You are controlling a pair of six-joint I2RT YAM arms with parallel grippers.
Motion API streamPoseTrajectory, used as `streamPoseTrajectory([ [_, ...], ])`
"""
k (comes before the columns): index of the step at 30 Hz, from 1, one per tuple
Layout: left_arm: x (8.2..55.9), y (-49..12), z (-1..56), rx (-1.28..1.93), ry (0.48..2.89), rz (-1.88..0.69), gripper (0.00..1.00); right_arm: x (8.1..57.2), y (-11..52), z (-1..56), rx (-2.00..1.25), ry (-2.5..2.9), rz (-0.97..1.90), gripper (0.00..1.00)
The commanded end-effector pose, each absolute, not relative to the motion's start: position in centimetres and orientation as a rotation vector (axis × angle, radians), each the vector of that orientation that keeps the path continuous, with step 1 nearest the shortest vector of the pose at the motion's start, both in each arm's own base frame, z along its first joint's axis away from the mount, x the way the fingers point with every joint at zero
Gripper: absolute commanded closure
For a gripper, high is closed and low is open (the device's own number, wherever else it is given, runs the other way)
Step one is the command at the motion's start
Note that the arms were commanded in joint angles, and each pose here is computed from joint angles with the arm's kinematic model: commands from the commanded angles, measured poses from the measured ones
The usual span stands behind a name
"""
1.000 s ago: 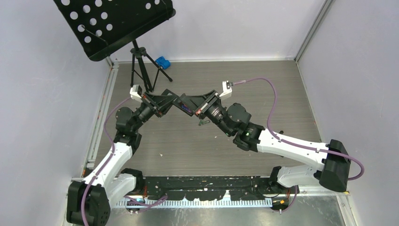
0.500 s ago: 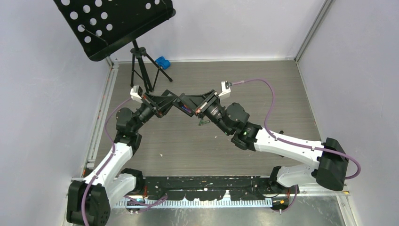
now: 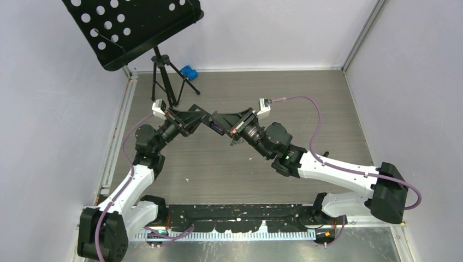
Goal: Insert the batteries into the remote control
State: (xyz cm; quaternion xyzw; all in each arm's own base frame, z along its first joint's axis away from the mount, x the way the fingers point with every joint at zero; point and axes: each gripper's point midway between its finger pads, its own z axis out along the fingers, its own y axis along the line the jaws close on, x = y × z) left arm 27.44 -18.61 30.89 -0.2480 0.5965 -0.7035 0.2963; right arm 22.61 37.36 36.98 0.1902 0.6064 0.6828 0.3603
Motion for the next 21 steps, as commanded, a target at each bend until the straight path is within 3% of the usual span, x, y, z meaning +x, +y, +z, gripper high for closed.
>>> streamPoseTrajectory([
  [1, 27.0, -18.3, 33.1, -0.573, 1.502, -1.889, 1.00, 23.0, 35.6, 37.8, 0.518, 1.518, 1.713, 1.00],
  [14, 26.5, -18.4, 34.0, -0.563, 1.487, -1.926, 1.00, 24.1, 36.5, 36.5, 0.543, 1.539, 1.754, 1.00],
  [21, 26.6, -18.3, 34.7, -0.572, 1.462, -1.953, 1.00, 24.0, 36.2, 35.5, 0.568, 1.558, 1.752, 0.82],
])
